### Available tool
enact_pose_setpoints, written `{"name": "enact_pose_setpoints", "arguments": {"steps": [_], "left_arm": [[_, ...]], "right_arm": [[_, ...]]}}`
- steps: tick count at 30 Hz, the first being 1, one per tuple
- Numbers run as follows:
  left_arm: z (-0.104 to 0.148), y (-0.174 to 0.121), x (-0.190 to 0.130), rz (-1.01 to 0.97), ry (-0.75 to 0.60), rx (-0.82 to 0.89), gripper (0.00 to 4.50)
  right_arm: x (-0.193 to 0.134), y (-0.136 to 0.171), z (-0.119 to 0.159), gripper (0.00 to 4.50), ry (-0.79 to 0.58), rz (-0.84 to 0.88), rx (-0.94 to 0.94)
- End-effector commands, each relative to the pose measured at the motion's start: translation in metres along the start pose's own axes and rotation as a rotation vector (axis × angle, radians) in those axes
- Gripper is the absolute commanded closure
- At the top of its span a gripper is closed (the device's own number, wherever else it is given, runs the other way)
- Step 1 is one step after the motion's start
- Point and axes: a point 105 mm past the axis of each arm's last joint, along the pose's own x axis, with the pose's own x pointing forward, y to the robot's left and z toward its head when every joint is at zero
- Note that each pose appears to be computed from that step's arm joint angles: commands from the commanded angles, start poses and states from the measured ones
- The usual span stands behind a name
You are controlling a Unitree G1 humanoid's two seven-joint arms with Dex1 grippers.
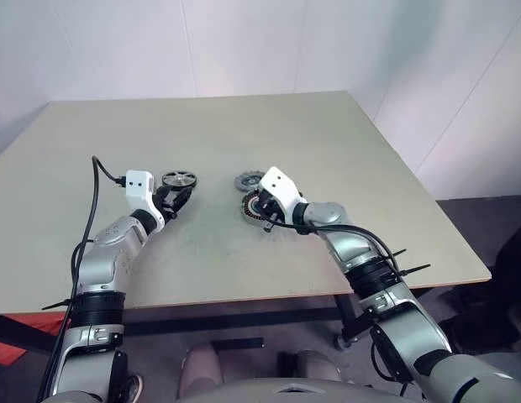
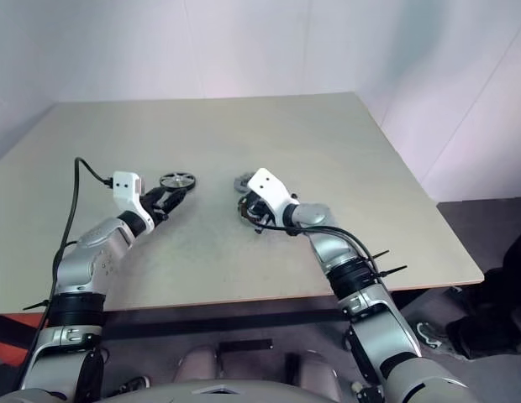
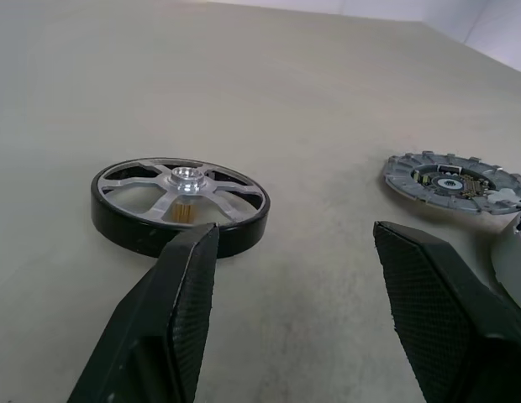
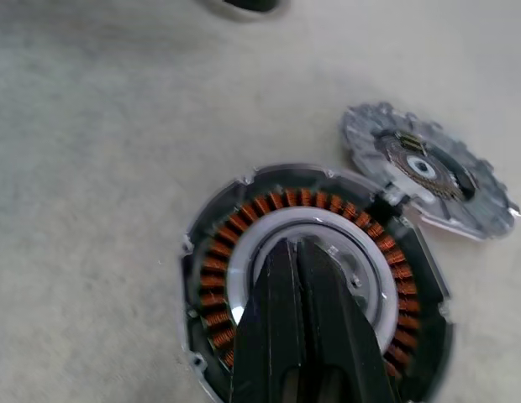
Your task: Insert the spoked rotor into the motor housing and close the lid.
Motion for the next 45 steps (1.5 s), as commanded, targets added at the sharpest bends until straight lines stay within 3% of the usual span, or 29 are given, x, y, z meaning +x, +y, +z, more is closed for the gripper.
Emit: {"name": "enact_pose_setpoints", "arguments": {"steps": [1,9,14,21,26,37,40,43,45], "left_arm": [[0.016,0.004,-0.001,0.012,-0.042,0.023,1.38],[0.012,0.003,0.000,0.016,-0.035,0.003,1.38],[0.004,0.014,-0.002,0.080,-0.029,-0.139,1.38],[-0.014,0.022,-0.002,0.149,-0.010,-0.392,1.38],[-0.019,0.021,0.018,0.182,-0.042,-0.582,1.38],[-0.015,0.028,0.066,0.293,-0.081,-0.807,1.38],[-0.017,0.022,0.073,0.286,-0.064,-0.820,2.04],[-0.018,0.017,0.075,0.262,-0.067,-0.855,3.05],[-0.022,0.016,0.074,0.253,-0.064,-0.886,3.15]], "right_arm": [[0.001,0.000,-0.004,4.46,0.021,-0.011,0.006],[-0.017,-0.038,0.042,4.46,-0.088,-0.100,-0.058],[-0.024,-0.049,0.053,4.46,-0.119,-0.140,-0.058],[-0.031,-0.059,0.050,4.46,-0.113,-0.177,-0.047],[-0.032,-0.061,0.047,4.46,-0.105,-0.183,-0.038],[-0.035,-0.063,0.038,4.46,-0.089,-0.198,-0.021],[-0.036,-0.064,0.038,4.50,-0.090,-0.205,-0.019],[-0.038,-0.066,0.038,4.50,-0.091,-0.220,-0.015],[-0.038,-0.066,0.036,4.50,-0.088,-0.223,-0.012]]}}
